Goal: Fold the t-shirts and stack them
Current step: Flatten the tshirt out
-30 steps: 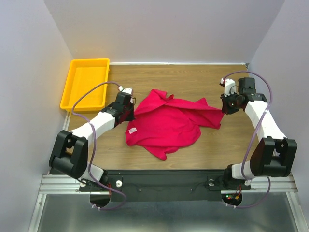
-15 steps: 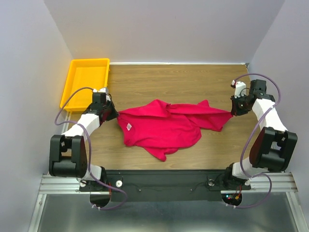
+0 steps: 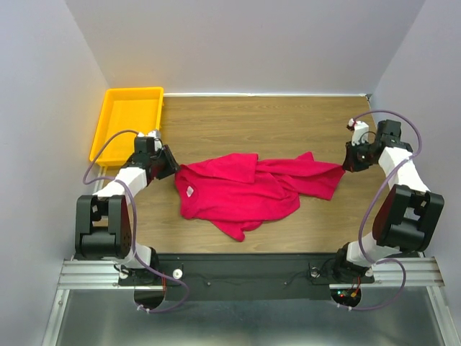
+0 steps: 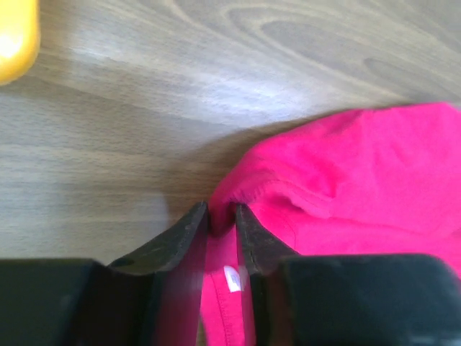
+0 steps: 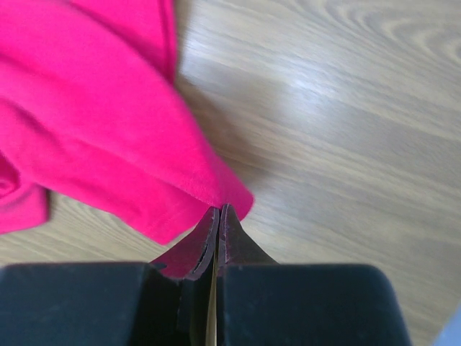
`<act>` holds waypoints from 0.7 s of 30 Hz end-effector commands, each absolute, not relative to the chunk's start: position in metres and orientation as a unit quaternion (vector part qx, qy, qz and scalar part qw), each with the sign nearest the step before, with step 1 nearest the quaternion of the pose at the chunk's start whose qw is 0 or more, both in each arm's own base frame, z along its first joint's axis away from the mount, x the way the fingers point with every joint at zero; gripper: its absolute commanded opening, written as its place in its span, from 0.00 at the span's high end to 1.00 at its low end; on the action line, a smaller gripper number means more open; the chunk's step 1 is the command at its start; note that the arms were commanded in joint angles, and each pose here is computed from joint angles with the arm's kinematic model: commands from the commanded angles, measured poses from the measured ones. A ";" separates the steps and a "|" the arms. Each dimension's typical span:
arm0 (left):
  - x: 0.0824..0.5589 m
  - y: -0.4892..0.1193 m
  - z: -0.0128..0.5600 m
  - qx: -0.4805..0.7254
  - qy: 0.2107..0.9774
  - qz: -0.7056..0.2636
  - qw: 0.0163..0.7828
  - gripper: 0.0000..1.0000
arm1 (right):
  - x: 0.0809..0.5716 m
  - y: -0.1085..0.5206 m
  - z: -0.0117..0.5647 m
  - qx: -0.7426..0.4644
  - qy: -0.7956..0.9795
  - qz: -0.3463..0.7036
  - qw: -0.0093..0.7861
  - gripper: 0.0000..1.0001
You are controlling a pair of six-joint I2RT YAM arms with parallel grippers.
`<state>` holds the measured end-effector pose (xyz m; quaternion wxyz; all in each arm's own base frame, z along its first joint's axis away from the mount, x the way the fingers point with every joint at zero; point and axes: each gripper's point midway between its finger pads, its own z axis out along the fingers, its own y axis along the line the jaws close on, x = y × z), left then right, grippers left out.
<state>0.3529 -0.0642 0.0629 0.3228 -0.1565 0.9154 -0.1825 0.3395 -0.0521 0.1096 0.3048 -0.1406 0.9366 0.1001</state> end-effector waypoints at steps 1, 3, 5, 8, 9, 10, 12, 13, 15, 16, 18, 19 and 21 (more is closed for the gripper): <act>0.381 -0.070 0.137 -0.109 0.872 -0.209 0.428 0.48 | 0.344 -0.035 0.113 -0.163 0.916 0.147 0.335 0.99; 0.381 -0.073 0.156 -0.090 0.862 -0.210 0.452 0.43 | 0.342 -0.031 0.109 -0.163 0.916 0.159 0.331 0.99; 0.377 -0.085 0.178 -0.048 0.851 -0.219 0.476 0.41 | 0.339 -0.027 0.104 -0.160 0.916 0.174 0.325 0.99; 0.369 -0.116 0.187 0.017 0.851 -0.231 0.472 0.40 | 0.338 -0.022 0.101 -0.159 0.914 0.188 0.323 1.00; 0.364 -0.125 0.183 0.032 0.856 -0.232 0.461 0.40 | 0.338 -0.022 0.100 -0.157 0.914 0.191 0.322 0.99; 0.361 -0.138 0.175 0.052 0.862 -0.230 0.449 0.40 | 0.337 -0.020 0.099 -0.156 0.913 0.197 0.320 0.99; 0.348 -0.179 0.171 0.120 0.861 -0.234 0.436 0.40 | 0.337 -0.018 0.099 -0.155 0.913 0.202 0.320 1.00; 0.344 -0.191 0.165 0.139 0.864 -0.228 0.426 0.40 | 0.337 -0.017 0.097 -0.153 0.913 0.205 0.318 0.99; 0.336 -0.223 0.143 0.185 0.874 -0.200 0.403 0.40 | 0.336 -0.017 0.096 -0.151 0.914 0.206 0.316 0.99; 0.333 -0.232 0.140 0.201 0.874 -0.193 0.399 0.40 | 0.336 -0.017 0.096 -0.150 0.914 0.206 0.315 0.99; 0.332 -0.252 0.138 0.227 0.870 -0.179 0.400 0.40 | 0.336 -0.017 0.095 -0.149 0.915 0.207 0.313 0.99; 0.325 -0.267 0.125 0.250 0.872 -0.167 0.385 0.40 | 0.336 -0.017 0.095 -0.149 0.914 0.208 0.314 0.99; 0.327 -0.282 0.126 0.264 0.869 -0.158 0.387 0.41 | 0.337 -0.017 0.095 -0.148 0.914 0.210 0.314 1.00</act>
